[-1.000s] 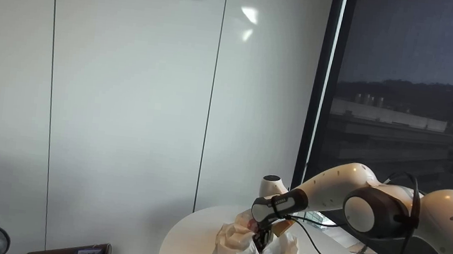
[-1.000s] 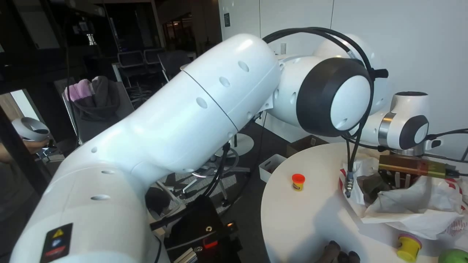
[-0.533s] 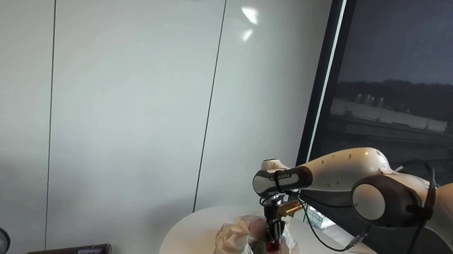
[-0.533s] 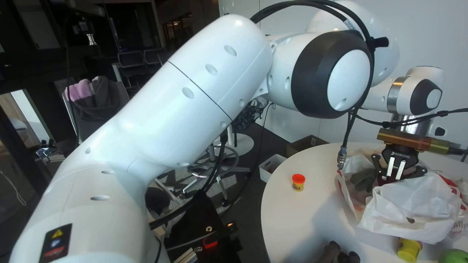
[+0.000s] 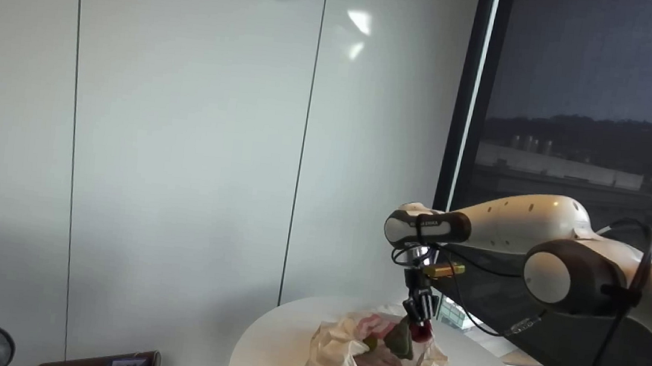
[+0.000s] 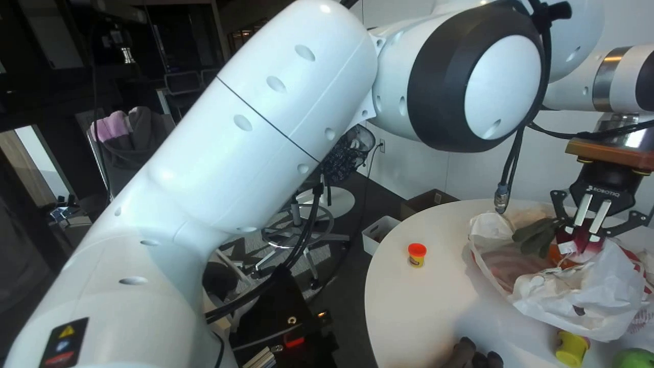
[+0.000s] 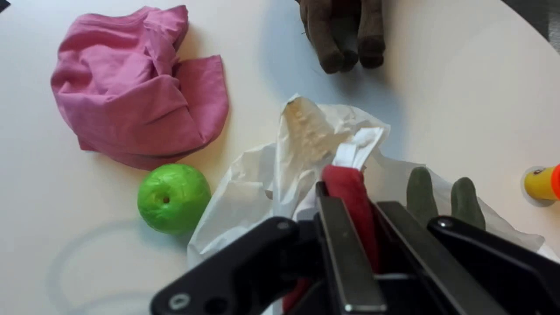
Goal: Remove some items from the plastic bag and put it on the table
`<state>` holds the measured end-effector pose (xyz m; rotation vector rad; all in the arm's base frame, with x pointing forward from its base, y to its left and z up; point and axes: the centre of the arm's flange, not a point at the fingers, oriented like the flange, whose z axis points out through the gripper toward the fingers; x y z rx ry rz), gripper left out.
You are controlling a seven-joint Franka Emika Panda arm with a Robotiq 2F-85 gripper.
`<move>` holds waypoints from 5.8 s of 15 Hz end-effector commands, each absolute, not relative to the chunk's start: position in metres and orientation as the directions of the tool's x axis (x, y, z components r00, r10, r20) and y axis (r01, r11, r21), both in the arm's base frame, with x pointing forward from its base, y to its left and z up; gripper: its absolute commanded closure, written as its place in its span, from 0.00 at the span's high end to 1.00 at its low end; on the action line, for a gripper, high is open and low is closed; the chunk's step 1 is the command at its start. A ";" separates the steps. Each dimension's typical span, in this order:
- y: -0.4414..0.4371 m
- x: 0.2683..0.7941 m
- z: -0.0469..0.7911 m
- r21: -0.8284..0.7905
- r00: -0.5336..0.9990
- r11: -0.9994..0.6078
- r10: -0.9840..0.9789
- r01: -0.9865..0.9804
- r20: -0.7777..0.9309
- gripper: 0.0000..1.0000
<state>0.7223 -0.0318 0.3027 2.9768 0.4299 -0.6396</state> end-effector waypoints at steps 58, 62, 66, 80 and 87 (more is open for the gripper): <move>0.007 0.783 0.185 -0.583 0.954 -0.766 -0.132 -0.271 -0.271 1.00; -0.007 0.787 0.164 -0.621 0.964 -0.741 -0.144 -0.254 -0.222 1.00; -0.019 0.789 0.164 -0.634 0.989 -0.759 -0.100 -0.148 -0.110 1.00; -0.076 0.784 0.168 -0.600 0.989 -0.787 -0.121 -0.146 -0.082 1.00; -0.064 0.779 0.158 -0.458 0.995 -0.884 -0.068 -0.092 -0.068 1.00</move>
